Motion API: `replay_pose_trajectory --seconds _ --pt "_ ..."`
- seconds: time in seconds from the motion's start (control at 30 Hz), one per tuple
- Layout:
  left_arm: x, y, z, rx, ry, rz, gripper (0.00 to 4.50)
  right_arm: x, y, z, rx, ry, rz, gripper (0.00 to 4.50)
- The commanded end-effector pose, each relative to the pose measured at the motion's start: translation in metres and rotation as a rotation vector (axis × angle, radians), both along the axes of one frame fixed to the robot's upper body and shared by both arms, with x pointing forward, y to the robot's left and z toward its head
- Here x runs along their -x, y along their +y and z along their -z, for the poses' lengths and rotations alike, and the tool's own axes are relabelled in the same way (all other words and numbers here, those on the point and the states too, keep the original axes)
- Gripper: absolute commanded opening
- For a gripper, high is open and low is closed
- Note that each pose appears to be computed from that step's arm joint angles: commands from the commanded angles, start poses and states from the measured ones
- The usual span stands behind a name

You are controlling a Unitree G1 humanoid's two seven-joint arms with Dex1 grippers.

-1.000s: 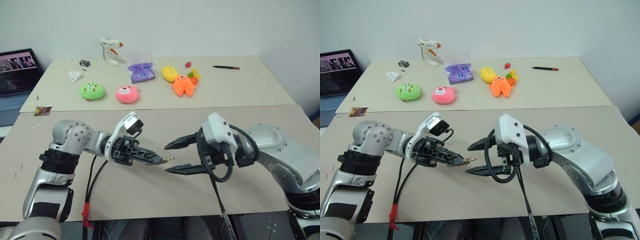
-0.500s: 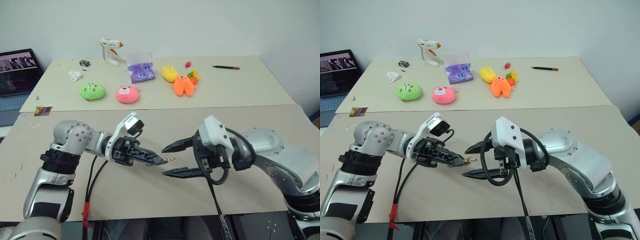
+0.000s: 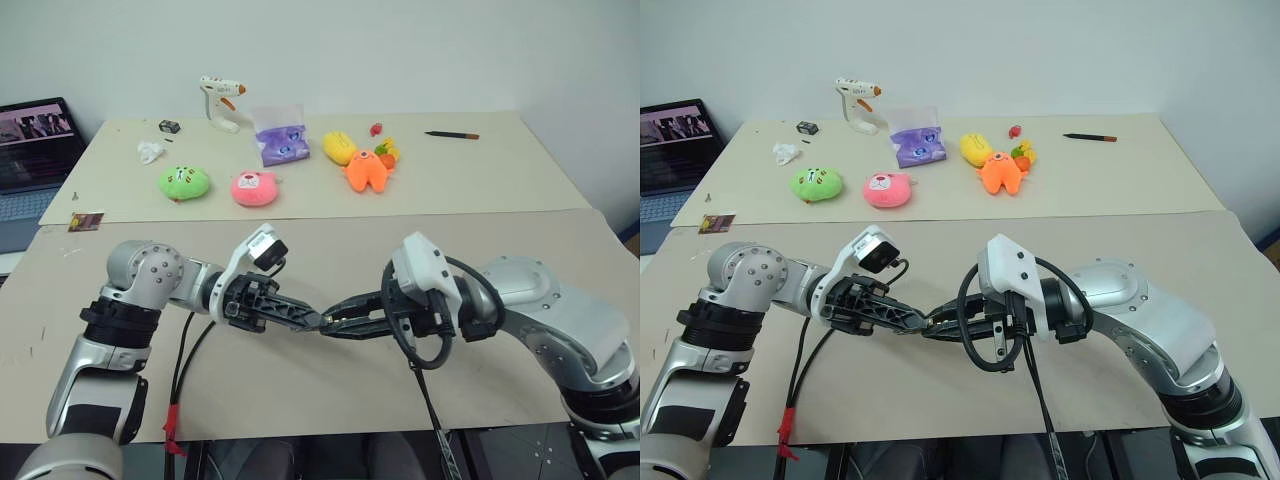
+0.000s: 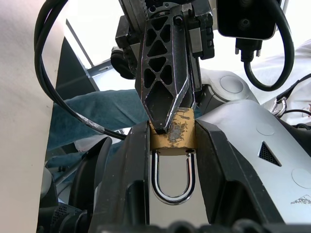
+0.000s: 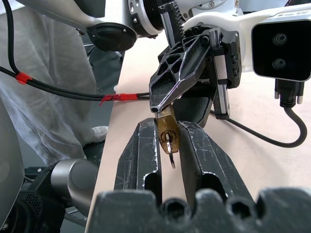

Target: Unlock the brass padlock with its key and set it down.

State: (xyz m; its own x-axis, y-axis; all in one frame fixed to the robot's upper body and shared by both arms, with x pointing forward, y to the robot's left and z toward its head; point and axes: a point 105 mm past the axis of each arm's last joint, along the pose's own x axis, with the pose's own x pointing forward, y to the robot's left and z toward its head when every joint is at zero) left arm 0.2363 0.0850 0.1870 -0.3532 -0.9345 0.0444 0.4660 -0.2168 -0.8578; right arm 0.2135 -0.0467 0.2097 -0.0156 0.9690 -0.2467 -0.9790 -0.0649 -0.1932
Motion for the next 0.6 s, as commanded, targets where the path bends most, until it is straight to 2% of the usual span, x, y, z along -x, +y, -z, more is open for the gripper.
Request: replay_pose_trajectory --seconds 0.03,0.1,0.13,0.17,0.27,0.37,0.53,0.6 --pt "0.001 -0.001 -0.005 0.018 -0.050 0.005 0.81 0.002 0.001 -0.007 -0.015 -0.031 -0.007 0.15" --pt "0.002 0.000 -0.007 0.029 -0.057 0.010 0.81 0.001 0.001 -0.007 -0.014 -0.036 -0.006 0.15" --pt "0.003 0.000 -0.008 0.033 -0.060 0.014 1.85 0.001 0.001 -0.007 -0.015 -0.037 -0.004 0.15" --pt "0.003 0.000 -0.008 0.038 -0.066 0.009 2.03 0.001 0.001 -0.007 -0.014 -0.038 -0.004 0.15" --pt "-0.001 0.001 -0.013 0.057 -0.079 -0.014 3.30 0.001 0.001 -0.007 -0.014 -0.036 -0.006 0.15" --pt "-0.008 0.004 -0.020 0.084 -0.081 -0.048 4.35 0.001 0.001 -0.007 -0.015 -0.031 -0.006 0.15" --pt "-0.018 0.012 -0.007 0.002 -0.169 -0.133 4.44 0.000 -0.001 -0.008 -0.015 -0.028 -0.004 0.15" --pt "-0.030 0.015 0.003 -0.050 -0.242 -0.201 4.44 -0.001 -0.003 -0.010 -0.017 -0.027 0.005 0.15"
